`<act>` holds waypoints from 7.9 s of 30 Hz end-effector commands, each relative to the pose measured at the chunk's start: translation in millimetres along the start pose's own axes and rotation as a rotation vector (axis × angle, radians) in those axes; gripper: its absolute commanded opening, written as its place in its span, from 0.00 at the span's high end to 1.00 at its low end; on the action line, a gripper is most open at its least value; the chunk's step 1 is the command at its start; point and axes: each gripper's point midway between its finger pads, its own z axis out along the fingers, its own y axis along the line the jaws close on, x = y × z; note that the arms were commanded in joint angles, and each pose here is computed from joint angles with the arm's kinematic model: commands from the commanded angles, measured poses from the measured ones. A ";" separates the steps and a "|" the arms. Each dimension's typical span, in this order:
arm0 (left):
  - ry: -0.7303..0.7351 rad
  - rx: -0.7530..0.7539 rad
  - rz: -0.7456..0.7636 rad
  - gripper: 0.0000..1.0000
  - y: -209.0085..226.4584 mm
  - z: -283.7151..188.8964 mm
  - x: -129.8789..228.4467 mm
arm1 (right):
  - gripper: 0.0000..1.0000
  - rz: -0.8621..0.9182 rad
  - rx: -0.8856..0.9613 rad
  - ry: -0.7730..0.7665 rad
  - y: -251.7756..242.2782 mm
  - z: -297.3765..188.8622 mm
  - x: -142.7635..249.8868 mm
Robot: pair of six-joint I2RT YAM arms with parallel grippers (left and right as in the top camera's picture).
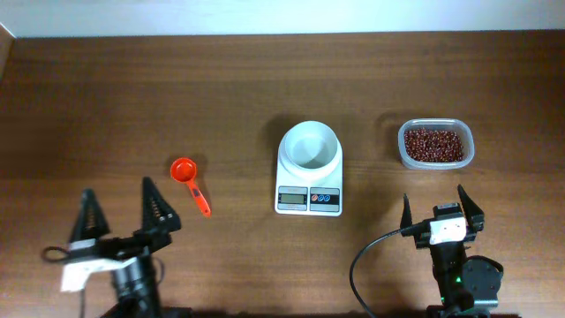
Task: Scoop item into bowl and weigh 50g on scale
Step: 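Move the left gripper over the orange scoop and lower toward it, then close the left gripper on the orange scoop's handle, then lift the orange scoop with the left gripper toward the scale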
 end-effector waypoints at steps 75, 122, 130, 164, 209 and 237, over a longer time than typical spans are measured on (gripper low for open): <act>1.246 0.128 -0.018 0.01 -62.5 116.7 242.3 | 0.01 0.007 -0.004 0.009 2.0 0.4 3.1; 1.649 -0.387 0.028 0.36 13.0 -2.0 264.0 | 0.01 0.007 -0.004 0.009 2.0 0.4 3.0; 1.606 -0.558 0.022 0.51 52.5 -46.6 316.4 | 0.01 0.007 -0.004 0.009 2.0 0.4 3.1; 1.547 -0.395 0.152 0.77 66.0 -31.4 381.7 | 0.01 0.007 -0.004 0.009 2.0 0.4 3.1; 1.370 -0.325 -0.190 1.00 10.3 25.5 321.7 | 0.01 0.007 -0.004 0.009 2.0 0.4 3.1; 1.486 -0.189 -0.895 1.00 -76.8 9.9 250.1 | 0.01 0.007 -0.004 0.009 2.0 0.4 3.1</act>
